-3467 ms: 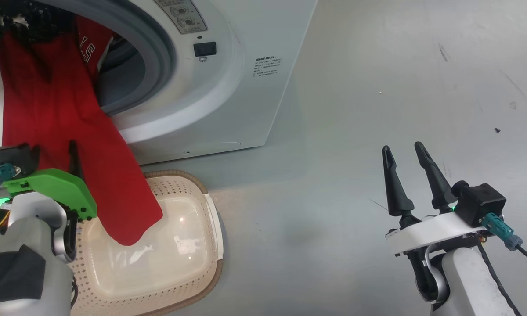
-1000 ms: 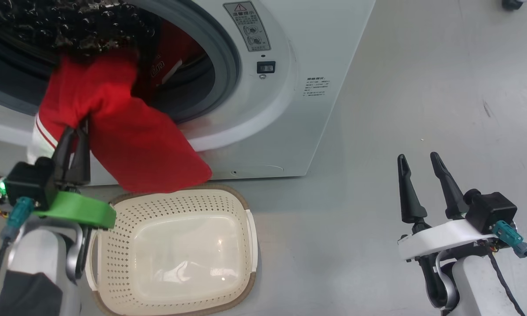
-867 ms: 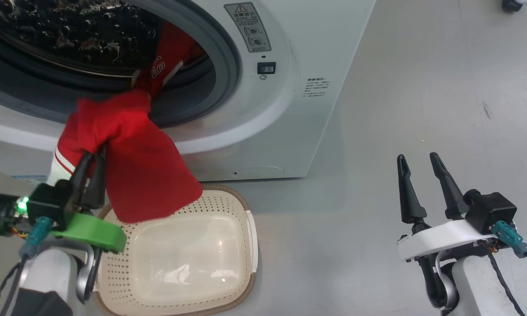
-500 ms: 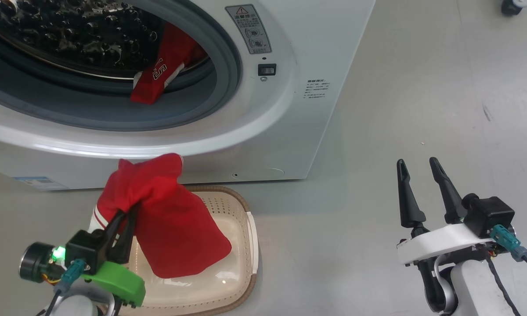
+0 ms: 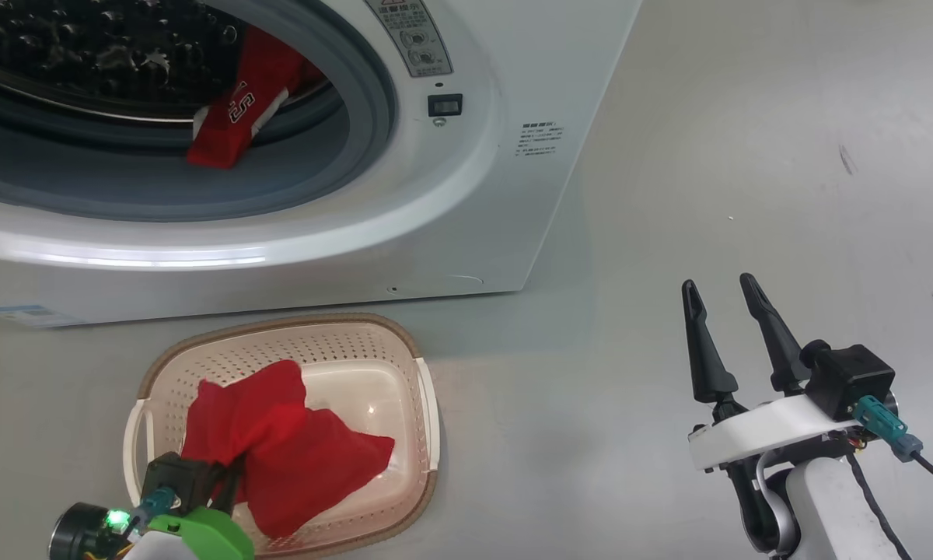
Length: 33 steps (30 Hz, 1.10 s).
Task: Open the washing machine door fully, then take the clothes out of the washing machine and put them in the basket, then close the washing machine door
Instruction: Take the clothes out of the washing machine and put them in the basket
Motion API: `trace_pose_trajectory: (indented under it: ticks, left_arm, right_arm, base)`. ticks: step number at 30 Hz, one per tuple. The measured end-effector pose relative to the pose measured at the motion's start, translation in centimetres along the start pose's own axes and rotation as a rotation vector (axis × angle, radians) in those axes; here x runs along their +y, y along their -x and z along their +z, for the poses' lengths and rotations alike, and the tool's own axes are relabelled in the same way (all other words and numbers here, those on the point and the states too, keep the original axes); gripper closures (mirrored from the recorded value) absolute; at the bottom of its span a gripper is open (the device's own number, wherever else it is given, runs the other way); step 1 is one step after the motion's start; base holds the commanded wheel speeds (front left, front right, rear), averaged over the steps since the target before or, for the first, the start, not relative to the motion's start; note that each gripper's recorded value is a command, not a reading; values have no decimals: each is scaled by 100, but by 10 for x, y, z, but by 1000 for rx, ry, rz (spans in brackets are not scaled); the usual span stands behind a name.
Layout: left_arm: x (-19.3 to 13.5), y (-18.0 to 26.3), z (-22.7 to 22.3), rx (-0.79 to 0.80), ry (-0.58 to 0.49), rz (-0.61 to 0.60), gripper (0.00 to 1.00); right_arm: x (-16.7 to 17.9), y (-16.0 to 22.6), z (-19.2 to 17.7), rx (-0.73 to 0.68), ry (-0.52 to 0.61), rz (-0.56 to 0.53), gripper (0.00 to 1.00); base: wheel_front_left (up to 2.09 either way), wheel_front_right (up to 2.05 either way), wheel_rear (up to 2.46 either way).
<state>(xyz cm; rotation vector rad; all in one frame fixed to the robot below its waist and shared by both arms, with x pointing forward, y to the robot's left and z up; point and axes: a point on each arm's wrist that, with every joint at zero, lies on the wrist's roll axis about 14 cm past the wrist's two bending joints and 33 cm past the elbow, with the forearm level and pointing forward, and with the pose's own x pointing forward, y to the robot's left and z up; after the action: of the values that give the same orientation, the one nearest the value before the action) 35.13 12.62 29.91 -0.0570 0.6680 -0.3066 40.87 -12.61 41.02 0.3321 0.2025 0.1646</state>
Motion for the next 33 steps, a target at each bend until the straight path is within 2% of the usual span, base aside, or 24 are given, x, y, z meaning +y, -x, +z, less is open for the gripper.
trace_pose_trajectory:
  ticks: [4, 15, 33]
  left_arm:
    - [1, -8, -22, 100, 0, -6, 100]
    - [-1, -45, -46, 248, -10, -38, 100]
    - [-17, -91, -83, 407, 12, -93, 100]
  right_arm:
    - [-5, -1, -5, 15, 0, -14, 0]
    - [-24, -5, -14, 39, 7, -62, 0]
    - [-57, -4, -30, 90, 23, -153, 0]
  base:
    - [0, 0, 0]
    - [0, 0, 0]
    - [0, 0, 0]
